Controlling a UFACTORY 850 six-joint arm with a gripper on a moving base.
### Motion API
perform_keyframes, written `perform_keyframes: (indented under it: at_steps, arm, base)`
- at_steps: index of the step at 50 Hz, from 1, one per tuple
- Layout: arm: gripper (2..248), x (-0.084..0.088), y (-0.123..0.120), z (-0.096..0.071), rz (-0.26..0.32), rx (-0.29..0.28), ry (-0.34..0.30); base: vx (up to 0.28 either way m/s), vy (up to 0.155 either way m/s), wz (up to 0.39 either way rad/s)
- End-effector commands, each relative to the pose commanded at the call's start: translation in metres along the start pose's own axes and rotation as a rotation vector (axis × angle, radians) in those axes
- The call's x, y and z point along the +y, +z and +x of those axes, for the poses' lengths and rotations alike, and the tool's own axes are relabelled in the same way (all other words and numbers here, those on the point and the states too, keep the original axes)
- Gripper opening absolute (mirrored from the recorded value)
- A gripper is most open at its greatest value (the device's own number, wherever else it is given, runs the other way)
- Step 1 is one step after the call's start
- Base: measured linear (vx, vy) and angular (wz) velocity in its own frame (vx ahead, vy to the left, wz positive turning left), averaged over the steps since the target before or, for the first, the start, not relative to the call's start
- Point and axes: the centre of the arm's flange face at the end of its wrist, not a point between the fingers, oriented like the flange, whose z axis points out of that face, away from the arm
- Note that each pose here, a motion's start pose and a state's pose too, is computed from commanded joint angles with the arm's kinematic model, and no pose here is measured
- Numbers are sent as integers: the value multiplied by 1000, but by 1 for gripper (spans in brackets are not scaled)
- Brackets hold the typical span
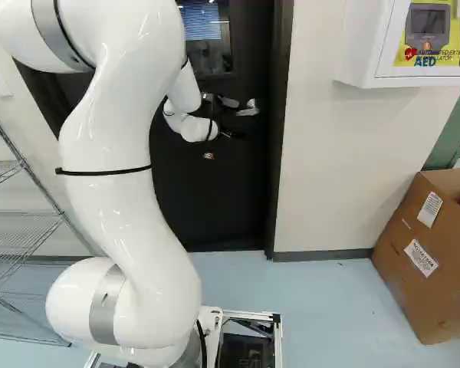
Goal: Open the door and move inside
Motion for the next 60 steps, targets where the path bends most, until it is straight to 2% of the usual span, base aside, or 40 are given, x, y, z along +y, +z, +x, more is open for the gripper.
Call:
perform_keyframes:
  at_steps: [43,60]
  arm:
    - [247,-48,76,4,53,46,1]
    - [247,-55,84,3,65,52,-4]
  base:
    - [0,0,0]
    - [0,0,0]
